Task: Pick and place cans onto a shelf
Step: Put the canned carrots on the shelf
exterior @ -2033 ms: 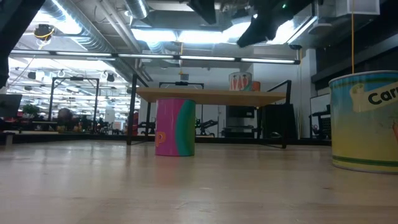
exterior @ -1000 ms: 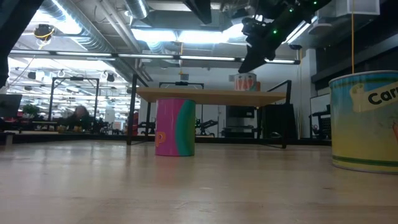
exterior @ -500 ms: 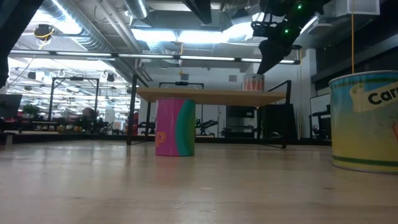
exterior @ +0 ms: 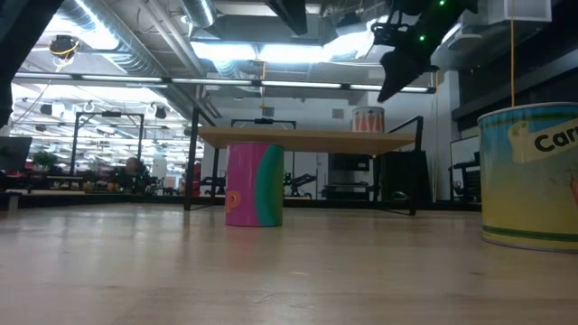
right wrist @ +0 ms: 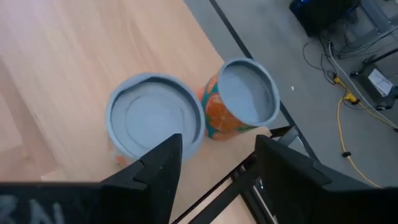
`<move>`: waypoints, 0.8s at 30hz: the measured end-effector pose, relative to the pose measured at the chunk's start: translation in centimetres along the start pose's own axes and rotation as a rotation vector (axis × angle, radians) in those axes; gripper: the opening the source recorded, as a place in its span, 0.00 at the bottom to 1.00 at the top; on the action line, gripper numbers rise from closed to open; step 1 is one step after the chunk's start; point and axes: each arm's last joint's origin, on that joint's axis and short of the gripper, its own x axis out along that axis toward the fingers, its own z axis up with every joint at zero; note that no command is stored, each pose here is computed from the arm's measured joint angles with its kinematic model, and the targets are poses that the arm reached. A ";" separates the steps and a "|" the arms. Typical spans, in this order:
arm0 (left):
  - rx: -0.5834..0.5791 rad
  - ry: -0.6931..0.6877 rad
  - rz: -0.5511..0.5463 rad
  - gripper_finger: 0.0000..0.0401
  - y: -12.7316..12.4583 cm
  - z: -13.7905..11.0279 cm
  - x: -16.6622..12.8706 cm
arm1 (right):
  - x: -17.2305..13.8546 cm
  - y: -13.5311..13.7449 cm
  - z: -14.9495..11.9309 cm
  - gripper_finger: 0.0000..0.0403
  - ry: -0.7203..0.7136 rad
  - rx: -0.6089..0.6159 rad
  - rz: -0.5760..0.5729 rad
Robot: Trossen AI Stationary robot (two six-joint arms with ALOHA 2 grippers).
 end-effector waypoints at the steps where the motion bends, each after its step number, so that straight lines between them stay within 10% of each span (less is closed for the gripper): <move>1: 0.000 0.000 0.000 0.18 0.0 0.0 0.0 | -0.2 -0.1 0.0 0.52 -0.011 0.004 0.005; 11: -0.023 0.000 0.000 0.18 0.0 0.0 0.0 | -0.5 0.4 1.5 0.52 -0.212 0.035 0.263; 24: -0.023 0.000 0.000 0.18 0.0 0.0 0.0 | 2.4 1.5 2.4 0.52 -0.221 0.032 0.290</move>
